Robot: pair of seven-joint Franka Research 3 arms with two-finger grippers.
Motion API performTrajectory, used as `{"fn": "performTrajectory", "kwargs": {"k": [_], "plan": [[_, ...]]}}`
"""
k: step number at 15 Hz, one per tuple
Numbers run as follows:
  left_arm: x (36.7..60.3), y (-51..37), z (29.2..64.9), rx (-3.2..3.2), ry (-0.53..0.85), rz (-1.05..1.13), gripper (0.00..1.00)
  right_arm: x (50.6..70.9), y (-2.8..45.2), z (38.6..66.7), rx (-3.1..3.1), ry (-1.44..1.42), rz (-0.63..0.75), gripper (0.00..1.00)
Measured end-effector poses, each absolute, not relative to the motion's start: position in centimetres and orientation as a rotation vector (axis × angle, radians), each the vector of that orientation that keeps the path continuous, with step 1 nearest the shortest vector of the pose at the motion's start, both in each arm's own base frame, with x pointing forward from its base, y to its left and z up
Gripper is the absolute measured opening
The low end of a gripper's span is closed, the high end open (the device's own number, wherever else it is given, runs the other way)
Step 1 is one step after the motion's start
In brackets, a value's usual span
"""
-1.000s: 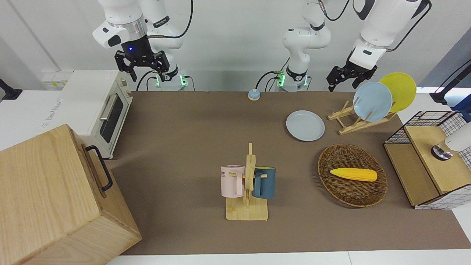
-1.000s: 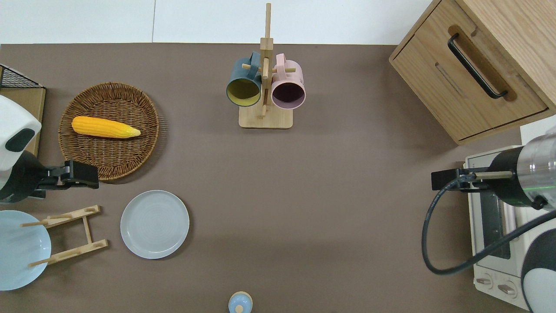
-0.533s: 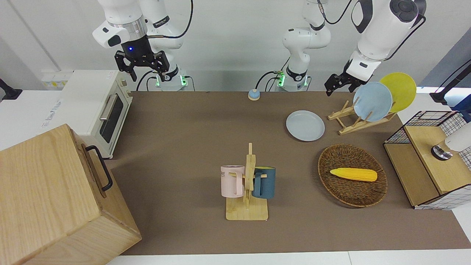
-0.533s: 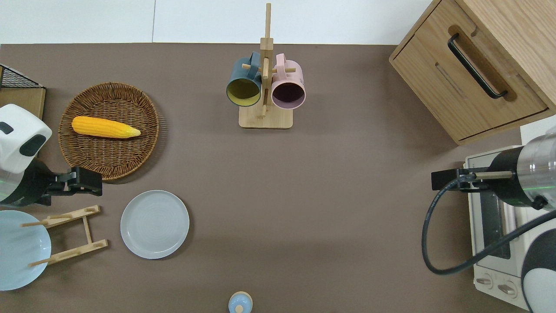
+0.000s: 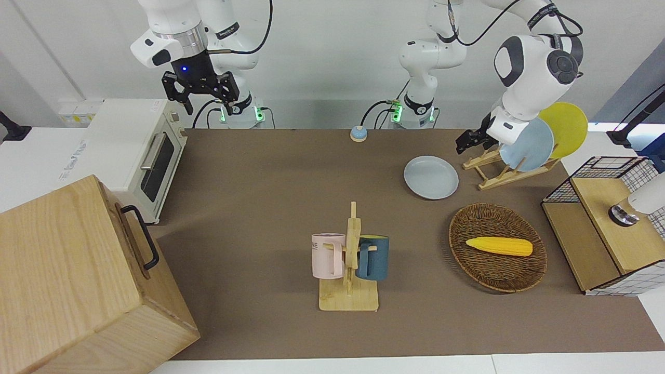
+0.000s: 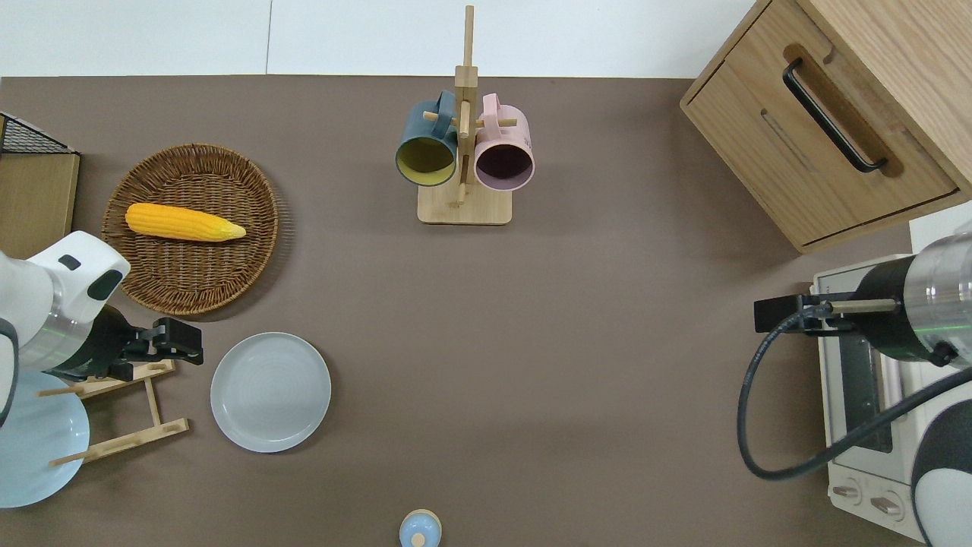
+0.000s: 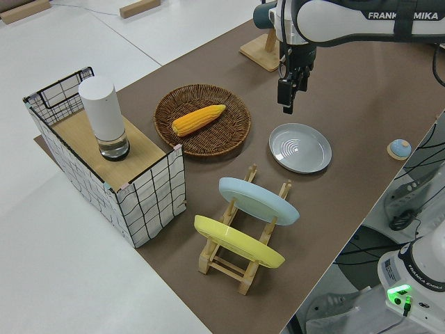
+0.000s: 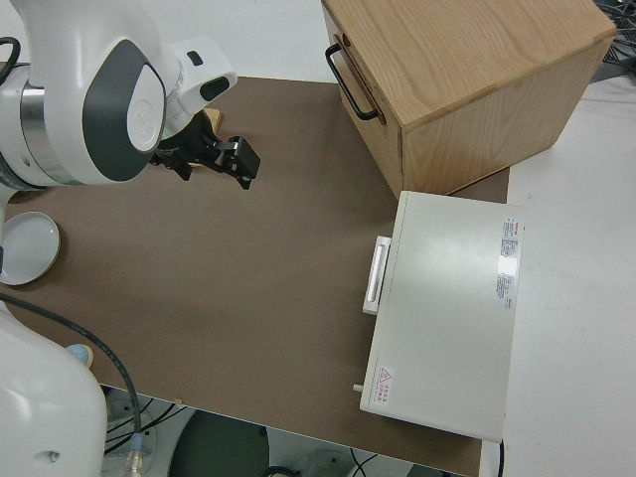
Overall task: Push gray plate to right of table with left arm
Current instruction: 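Move the left gripper down beside the gray plate's edge nearest it, then push the gray plate with the left gripper away from the left arm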
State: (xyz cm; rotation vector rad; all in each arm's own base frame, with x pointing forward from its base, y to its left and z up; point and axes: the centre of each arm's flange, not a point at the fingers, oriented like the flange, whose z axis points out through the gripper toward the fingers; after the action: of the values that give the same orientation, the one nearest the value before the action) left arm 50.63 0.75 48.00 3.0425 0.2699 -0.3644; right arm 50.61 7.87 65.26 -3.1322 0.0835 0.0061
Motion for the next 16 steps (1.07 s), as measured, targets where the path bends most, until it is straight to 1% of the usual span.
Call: {"fn": "performTrajectory", "kwargs": {"k": [3, 5, 8, 12, 14, 15, 16], "plan": [[49.1, 1.3, 45.0, 3.037, 0.291, -0.397, 0.95, 50.6, 7.9, 65.3, -3.132, 0.083, 0.006, 1.00], [48.2, 2.1, 42.9, 3.030, 0.278, -0.406, 0.95, 50.6, 7.9, 65.3, -3.132, 0.083, 0.006, 1.00], [46.2, 4.3, 37.6, 3.008, 0.238, -0.376, 0.94, 50.6, 7.9, 65.3, -3.132, 0.083, 0.006, 1.00], [43.8, 4.4, 32.5, 2.998, 0.195, -0.325, 0.88, 50.6, 7.9, 65.3, -3.132, 0.083, 0.006, 1.00], [43.1, 4.3, 31.4, 2.998, 0.155, -0.321, 0.83, 50.6, 7.9, 65.3, -3.132, 0.083, 0.006, 1.00], [43.1, 4.3, 31.3, 2.999, 0.127, -0.313, 0.83, 50.6, 7.9, 65.3, -3.132, 0.083, 0.006, 1.00], [43.2, 4.3, 31.4, 3.000, 0.104, -0.300, 0.80, 50.6, 7.9, 65.3, -3.132, 0.083, 0.006, 1.00]]}}
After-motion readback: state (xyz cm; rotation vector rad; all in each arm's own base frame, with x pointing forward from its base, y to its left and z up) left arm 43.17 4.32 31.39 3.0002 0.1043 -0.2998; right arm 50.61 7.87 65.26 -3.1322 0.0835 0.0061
